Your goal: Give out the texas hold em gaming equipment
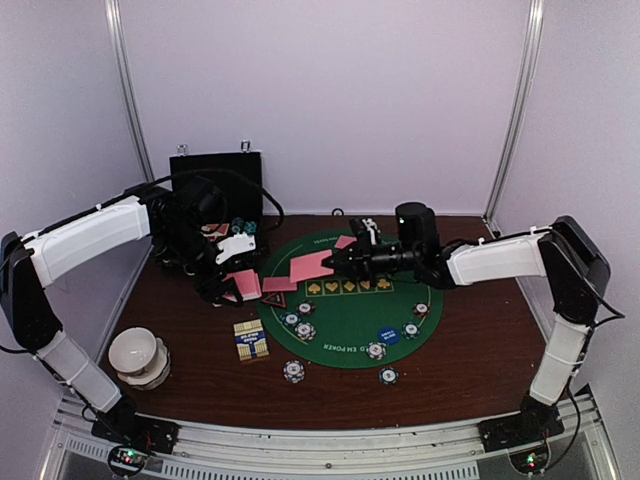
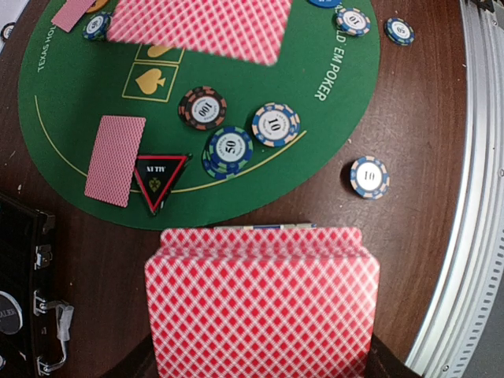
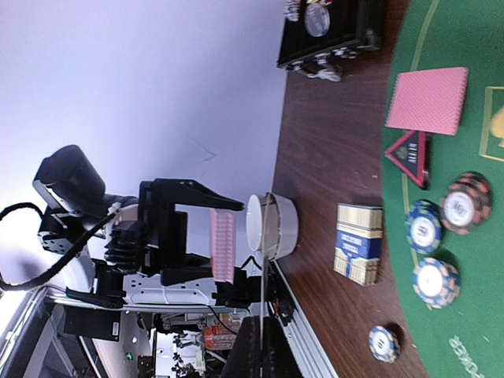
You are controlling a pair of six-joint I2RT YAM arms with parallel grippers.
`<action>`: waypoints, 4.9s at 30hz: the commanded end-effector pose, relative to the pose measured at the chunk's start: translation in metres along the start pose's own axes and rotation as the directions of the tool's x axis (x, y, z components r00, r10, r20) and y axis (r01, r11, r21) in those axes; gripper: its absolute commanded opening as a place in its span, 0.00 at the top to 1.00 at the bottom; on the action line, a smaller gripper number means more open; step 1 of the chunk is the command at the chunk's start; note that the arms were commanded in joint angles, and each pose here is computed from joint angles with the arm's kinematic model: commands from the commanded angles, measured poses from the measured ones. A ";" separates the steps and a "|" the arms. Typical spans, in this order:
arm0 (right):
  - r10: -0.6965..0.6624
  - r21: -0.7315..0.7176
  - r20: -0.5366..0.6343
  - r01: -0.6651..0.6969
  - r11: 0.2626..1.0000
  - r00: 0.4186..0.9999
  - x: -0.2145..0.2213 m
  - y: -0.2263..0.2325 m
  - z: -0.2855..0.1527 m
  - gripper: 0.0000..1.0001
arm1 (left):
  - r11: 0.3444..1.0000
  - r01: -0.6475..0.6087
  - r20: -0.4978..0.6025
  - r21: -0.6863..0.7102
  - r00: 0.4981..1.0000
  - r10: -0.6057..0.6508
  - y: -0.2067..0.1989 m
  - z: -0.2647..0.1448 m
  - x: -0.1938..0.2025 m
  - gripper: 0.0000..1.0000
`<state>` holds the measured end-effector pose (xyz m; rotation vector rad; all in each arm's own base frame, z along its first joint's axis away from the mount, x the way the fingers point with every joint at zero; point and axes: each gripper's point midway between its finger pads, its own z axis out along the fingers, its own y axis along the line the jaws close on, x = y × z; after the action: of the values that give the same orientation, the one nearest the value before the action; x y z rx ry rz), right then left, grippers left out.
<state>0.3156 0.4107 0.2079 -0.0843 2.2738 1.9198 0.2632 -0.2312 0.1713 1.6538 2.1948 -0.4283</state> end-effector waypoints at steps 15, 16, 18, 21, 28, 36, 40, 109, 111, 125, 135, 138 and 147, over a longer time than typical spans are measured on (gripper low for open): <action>-0.017 0.530 0.049 -0.011 0.848 0.999 0.026 -0.130 -0.128 1.00 | 0.999 -0.028 0.051 -0.016 0.998 0.029 0.004 -0.010 -0.015 1.00; -0.016 0.536 0.047 -0.012 0.844 0.999 0.026 -0.133 -0.127 1.00 | 0.999 -0.028 0.050 -0.016 0.998 0.028 0.004 -0.010 -0.015 1.00; -0.011 0.550 0.046 -0.017 0.835 0.999 0.026 -0.141 -0.127 1.00 | 1.000 -0.028 0.050 -0.015 0.998 0.028 0.003 -0.011 -0.015 1.00; -0.007 0.579 0.043 -0.019 0.815 0.999 0.027 -0.150 -0.129 0.98 | 1.000 -0.027 0.049 -0.016 0.998 0.028 0.003 -0.011 -0.014 1.00; -0.067 0.676 0.026 0.031 0.736 0.997 0.026 -0.149 -0.144 0.67 | 0.999 -0.029 0.051 -0.015 0.998 0.030 0.003 -0.011 -0.014 1.00; -0.234 0.721 0.046 0.130 0.680 0.971 0.004 -0.095 -0.157 0.39 | 0.999 -0.029 0.055 -0.016 0.998 0.030 0.002 -0.012 -0.015 1.00; -0.275 0.642 0.042 0.185 0.744 0.960 0.001 -0.057 -0.129 0.28 | 0.999 -0.029 0.055 -0.016 0.998 0.030 0.003 -0.012 -0.015 1.00; -0.114 -0.025 -0.135 0.111 0.993 0.984 0.031 0.014 0.106 0.36 | 0.999 -0.027 0.075 -0.016 0.997 0.028 0.003 -0.018 -0.022 1.00; -0.122 -0.036 -0.135 0.119 0.992 0.983 0.031 0.021 0.103 0.39 | 1.000 -0.026 0.071 -0.016 0.997 0.027 0.003 -0.017 -0.021 1.00; -0.137 -0.094 -0.126 0.126 0.988 0.983 0.030 0.056 0.089 0.76 | 0.999 -0.026 0.046 -0.029 0.999 0.027 0.007 -0.013 -0.016 1.00; -0.105 -0.138 -0.155 0.083 0.987 0.982 0.038 0.057 0.088 0.79 | 0.999 -0.025 0.039 -0.037 0.999 0.026 0.008 -0.013 -0.016 1.00; -0.096 -0.145 -0.172 0.072 0.987 0.980 0.043 0.055 0.090 0.77 | 0.999 -0.027 0.040 -0.038 0.999 0.029 0.008 -0.013 -0.016 1.00; -0.085 -0.151 -0.157 0.061 0.987 0.984 0.033 0.057 0.085 0.98 | 0.999 -0.027 0.033 -0.045 0.999 0.028 0.009 -0.014 -0.014 1.00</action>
<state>0.2790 0.5131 0.2271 -0.3302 2.2451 2.0877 0.2678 -0.2317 0.1780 1.6470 2.1851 -0.4082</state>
